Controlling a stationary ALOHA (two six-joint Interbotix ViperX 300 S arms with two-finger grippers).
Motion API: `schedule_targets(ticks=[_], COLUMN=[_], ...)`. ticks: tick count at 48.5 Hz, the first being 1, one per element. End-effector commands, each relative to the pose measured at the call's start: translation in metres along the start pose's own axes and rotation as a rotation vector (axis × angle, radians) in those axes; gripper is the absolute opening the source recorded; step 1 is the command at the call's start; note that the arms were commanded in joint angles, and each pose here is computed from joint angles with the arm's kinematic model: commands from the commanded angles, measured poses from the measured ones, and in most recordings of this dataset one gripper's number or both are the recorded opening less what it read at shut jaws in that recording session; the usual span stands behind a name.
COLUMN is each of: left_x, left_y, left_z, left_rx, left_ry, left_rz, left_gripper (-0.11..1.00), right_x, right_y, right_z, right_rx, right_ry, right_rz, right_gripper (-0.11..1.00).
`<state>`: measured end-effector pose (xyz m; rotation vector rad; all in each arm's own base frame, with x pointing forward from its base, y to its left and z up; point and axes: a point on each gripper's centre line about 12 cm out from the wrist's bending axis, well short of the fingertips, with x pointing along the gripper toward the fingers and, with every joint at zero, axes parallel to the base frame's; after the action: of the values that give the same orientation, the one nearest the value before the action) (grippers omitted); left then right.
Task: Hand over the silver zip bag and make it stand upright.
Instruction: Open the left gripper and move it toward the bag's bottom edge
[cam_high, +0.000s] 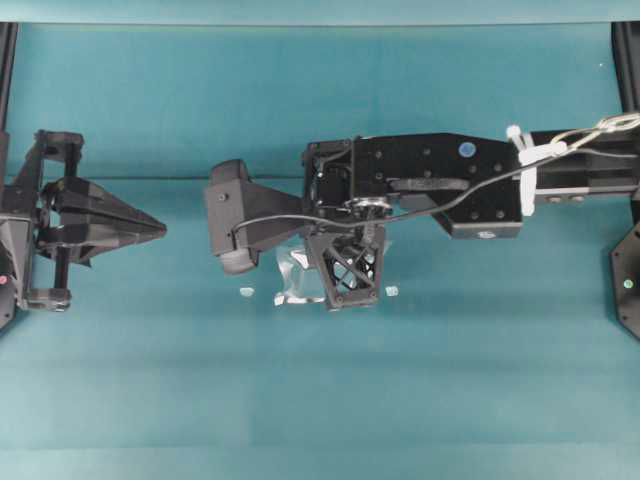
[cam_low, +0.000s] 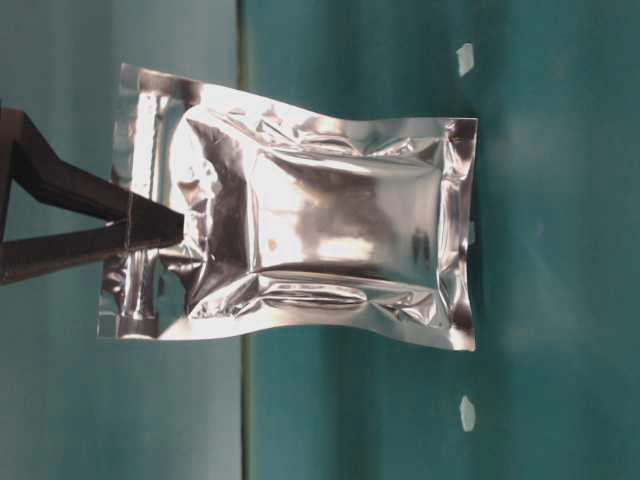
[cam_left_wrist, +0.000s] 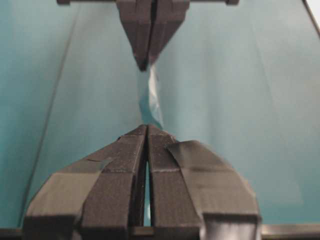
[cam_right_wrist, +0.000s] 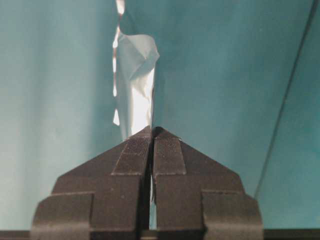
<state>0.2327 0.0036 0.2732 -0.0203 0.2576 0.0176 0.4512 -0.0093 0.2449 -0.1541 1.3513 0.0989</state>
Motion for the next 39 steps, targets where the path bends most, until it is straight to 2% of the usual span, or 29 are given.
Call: schedule_targets(ticks=[1, 6, 23, 26, 31, 35, 39], left_x=[0.001, 0.001, 0.001, 0.001, 0.001, 0.003, 0.007], left_y=[0.001, 0.001, 0.001, 0.001, 0.001, 0.001, 0.001], left_z=[0.003, 0.002, -0.002, -0.002, -0.002, -0.005, -0.012], left_rx=[-0.001, -0.001, -0.004, -0.004, -0.004, -0.018, -0.052], left_ry=[-0.012, -0.009, 0.003, 0.003, 0.0, 0.015, 0.04], left_rz=[0.004, 0.004, 0.004, 0.004, 0.004, 0.005, 0.006], left_gripper=[0.04, 0.11, 0.67, 0.72, 0.73, 0.74, 0.74], right_x=[-0.01, -0.011, -0.012, -0.012, -0.012, -0.012, -0.012], right_y=[-0.001, -0.001, -0.003, -0.002, -0.005, -0.007, -0.01], right_z=[0.005, 0.007, 0.009, 0.008, 0.008, 0.008, 0.008], right_rx=[-0.019, -0.021, -0.024, -0.026, -0.031, -0.042, -0.05], right_ry=[-0.03, -0.031, -0.03, -0.027, -0.027, -0.019, -0.02], right_rz=[-0.015, -0.02, -0.031, -0.033, -0.047, -0.073, -0.097], right_gripper=[0.0, 0.0, 0.0, 0.0, 0.0, 0.0, 0.0])
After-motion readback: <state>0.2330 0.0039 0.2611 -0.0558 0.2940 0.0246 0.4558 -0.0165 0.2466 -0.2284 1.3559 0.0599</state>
